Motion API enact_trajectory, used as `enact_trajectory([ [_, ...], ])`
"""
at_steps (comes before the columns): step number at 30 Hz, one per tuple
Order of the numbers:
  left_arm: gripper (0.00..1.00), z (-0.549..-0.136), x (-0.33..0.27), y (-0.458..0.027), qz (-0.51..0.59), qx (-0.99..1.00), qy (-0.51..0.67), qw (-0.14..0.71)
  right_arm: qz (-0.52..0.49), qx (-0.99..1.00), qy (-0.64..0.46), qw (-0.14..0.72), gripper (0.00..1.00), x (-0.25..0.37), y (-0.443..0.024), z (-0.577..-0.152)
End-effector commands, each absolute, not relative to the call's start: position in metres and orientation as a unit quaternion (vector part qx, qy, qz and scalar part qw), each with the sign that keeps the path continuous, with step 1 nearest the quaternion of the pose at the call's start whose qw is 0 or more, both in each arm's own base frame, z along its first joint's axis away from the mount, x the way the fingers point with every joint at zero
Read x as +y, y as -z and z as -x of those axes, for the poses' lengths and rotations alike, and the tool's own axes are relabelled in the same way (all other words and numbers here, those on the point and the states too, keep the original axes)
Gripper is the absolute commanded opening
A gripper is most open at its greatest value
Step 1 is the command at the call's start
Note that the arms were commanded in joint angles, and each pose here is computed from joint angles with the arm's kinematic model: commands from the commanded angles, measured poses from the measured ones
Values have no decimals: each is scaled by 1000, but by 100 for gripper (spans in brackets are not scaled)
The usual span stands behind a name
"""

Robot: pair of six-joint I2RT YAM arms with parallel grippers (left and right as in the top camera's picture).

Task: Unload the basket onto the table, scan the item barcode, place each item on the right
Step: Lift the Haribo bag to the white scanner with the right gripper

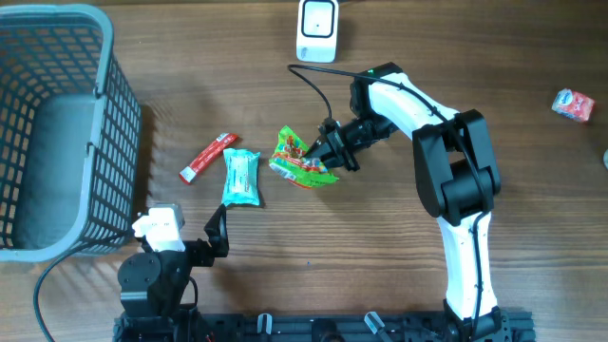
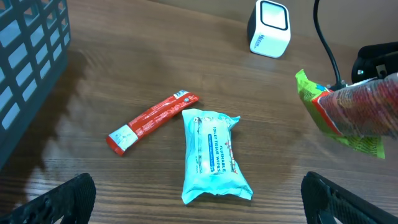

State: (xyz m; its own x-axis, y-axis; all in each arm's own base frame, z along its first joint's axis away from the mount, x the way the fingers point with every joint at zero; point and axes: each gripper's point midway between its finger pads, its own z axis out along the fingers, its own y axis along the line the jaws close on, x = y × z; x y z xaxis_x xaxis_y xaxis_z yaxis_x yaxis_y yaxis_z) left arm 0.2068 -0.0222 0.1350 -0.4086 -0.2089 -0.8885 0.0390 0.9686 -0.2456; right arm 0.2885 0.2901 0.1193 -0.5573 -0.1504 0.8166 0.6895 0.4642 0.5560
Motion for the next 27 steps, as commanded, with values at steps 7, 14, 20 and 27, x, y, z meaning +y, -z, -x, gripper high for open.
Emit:
enact_trajectory([
  [7,100,-207,-22,-137,52,828,113,546,202,-714,504,442,4,295,-138,-293],
  [14,100,-207,-22,-137,52,828,113,546,131,-737,540,386,4,295,-133,-297],
  [20,100,-207,-22,-138,52,828,113,547,123,-865,404,270,4,276,-94,-344],
  [27,100,-207,-22,-138,52,828,113,547,347,-920,183,-7,5,198,-148,-428],
])
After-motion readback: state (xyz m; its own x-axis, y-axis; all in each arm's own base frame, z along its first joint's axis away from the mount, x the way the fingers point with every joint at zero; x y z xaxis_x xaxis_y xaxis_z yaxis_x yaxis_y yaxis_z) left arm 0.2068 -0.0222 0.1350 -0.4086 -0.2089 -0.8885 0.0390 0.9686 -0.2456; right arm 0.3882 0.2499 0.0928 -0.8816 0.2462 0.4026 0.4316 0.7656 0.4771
